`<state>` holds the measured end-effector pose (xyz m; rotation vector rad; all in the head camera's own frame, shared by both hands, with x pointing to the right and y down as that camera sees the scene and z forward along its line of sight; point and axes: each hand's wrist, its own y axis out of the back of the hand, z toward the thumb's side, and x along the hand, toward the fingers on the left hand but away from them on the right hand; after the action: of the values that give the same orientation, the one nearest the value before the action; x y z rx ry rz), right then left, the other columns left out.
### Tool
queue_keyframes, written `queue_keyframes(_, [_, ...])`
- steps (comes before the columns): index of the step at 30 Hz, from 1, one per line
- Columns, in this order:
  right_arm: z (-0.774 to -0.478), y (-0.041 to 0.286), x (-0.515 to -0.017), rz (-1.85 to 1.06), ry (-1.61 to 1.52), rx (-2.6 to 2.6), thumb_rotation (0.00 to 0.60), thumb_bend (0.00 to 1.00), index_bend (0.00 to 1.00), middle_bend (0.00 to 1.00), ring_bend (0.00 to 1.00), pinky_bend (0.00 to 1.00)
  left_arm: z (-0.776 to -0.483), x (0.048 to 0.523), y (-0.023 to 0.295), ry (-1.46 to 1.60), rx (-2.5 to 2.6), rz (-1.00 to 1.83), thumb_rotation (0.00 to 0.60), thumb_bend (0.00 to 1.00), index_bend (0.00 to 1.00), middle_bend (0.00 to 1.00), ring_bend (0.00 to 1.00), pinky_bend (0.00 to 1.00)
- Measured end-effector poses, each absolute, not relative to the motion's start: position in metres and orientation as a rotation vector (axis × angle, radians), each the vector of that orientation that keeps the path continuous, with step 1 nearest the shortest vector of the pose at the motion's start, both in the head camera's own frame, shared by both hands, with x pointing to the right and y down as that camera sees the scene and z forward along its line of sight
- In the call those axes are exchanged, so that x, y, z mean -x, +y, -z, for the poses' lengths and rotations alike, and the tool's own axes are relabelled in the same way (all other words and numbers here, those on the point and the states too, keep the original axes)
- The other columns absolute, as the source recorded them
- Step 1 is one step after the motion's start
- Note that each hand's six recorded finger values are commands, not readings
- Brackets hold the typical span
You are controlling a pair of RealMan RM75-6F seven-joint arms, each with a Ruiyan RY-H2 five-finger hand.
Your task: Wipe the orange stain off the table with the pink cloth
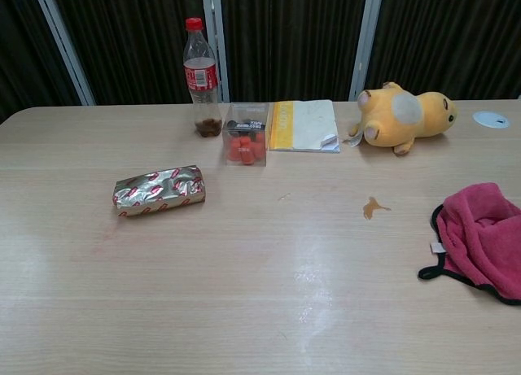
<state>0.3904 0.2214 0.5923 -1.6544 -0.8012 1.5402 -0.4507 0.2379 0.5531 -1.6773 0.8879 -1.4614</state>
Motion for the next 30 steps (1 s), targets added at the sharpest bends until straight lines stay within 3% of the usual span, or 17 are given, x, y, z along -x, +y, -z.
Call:
queue_keyframes(16, [-0.668, 0.198, -0.366, -1.698, -0.706, 1.649, 0.600, 0.00, 0.00, 0.00, 0.00, 0.14, -0.559, 0.450, 0.238, 0.878, 1.708, 1.481, 0.600, 0.00, 0.00, 0.00, 0.00, 0.00])
queue_keyframes(30, [-0.707, 0.177, -0.366, -1.787, -0.651, 1.628, 0.600, 0.05, 0.06, 0.00, 0.00, 0.14, -0.561, 0.451, 0.237, 0.882, 1.729, 1.497, 0.600, 0.00, 0.00, 0.00, 0.00, 0.00])
